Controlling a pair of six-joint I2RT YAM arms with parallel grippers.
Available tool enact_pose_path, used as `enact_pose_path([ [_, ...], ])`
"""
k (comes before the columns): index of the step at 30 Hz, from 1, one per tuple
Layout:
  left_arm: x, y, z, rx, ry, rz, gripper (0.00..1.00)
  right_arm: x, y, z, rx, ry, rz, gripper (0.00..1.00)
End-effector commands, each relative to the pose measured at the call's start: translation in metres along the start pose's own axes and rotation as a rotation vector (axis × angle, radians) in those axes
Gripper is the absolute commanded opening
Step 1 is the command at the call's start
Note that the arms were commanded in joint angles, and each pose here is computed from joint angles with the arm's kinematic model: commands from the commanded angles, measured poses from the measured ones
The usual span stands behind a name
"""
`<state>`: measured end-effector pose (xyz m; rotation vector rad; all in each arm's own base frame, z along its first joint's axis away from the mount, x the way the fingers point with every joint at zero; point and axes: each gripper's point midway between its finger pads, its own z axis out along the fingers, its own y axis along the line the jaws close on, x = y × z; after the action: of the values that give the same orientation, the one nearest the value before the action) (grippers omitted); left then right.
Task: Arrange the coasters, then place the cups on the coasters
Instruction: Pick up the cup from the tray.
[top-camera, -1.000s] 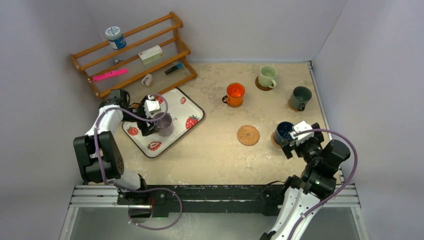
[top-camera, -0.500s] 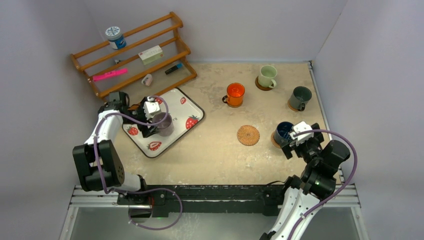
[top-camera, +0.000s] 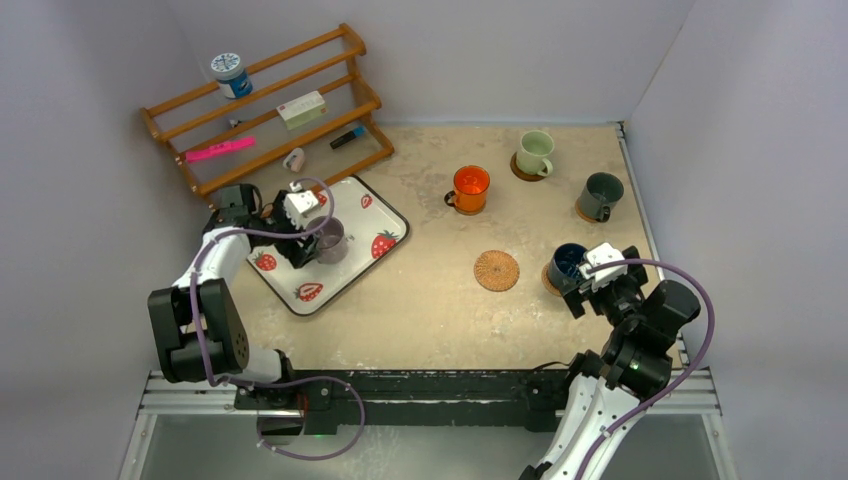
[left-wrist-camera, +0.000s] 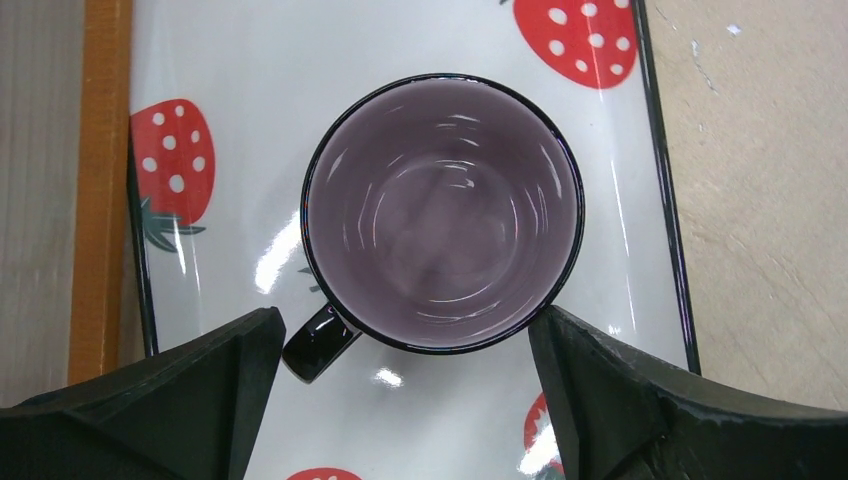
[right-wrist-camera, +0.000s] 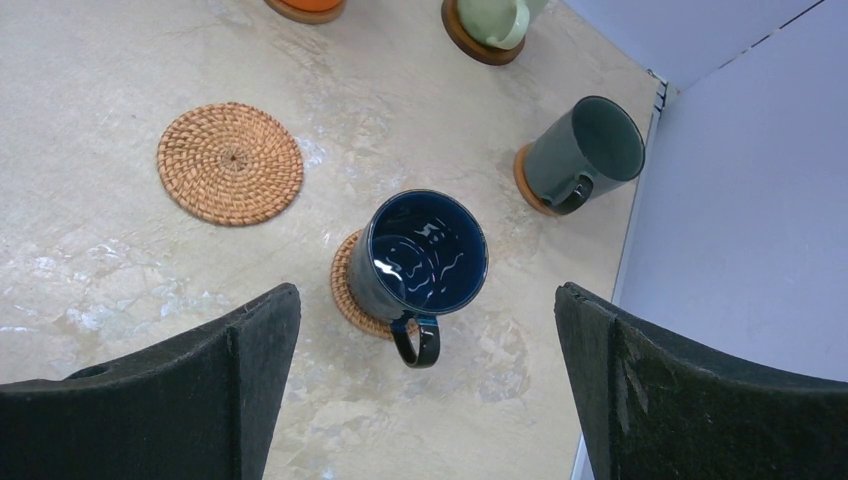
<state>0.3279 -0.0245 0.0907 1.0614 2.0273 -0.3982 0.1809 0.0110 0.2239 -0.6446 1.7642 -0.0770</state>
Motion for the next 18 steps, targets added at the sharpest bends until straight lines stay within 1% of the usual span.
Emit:
enact_pose_path([
  [1,-0.023,0.019,-0.004,-0.104,-0.069,-0.069,1.00,-0.006,0.003,-0.001,-0.014,-0.024,-0.011,0.99],
  [3,-0.025,0.021,-0.005,-0.123,-0.073,-0.090,1.00,-0.006,0.003,-0.001,-0.015,-0.024,-0.012,0.99],
  [5,-0.029,0.027,-0.011,-0.175,-0.075,-0.095,1.00,-0.006,0.003,-0.001,-0.016,-0.024,-0.011,0.99],
  [9,-0.037,0.059,-0.038,-0.419,-0.080,-0.089,1.00,-0.007,0.004,-0.001,-0.016,-0.027,-0.016,0.99],
  [11,-0.045,0.075,-0.055,-0.541,-0.104,-0.112,1.00,-0.006,0.004,-0.001,-0.017,-0.026,-0.015,0.99],
  [12,-0.046,0.079,-0.059,-0.573,-0.106,-0.133,1.00,-0.006,0.004,-0.001,-0.017,-0.025,-0.015,0.99],
  [15,-0.051,0.084,-0.062,-0.577,-0.104,-0.159,1.00,-0.006,0.004,-0.002,-0.017,-0.027,-0.018,0.99],
  [18,-0.054,0.077,-0.054,-0.489,-0.124,-0.153,1.00,-0.006,0.005,-0.002,-0.018,-0.027,-0.019,0.99],
])
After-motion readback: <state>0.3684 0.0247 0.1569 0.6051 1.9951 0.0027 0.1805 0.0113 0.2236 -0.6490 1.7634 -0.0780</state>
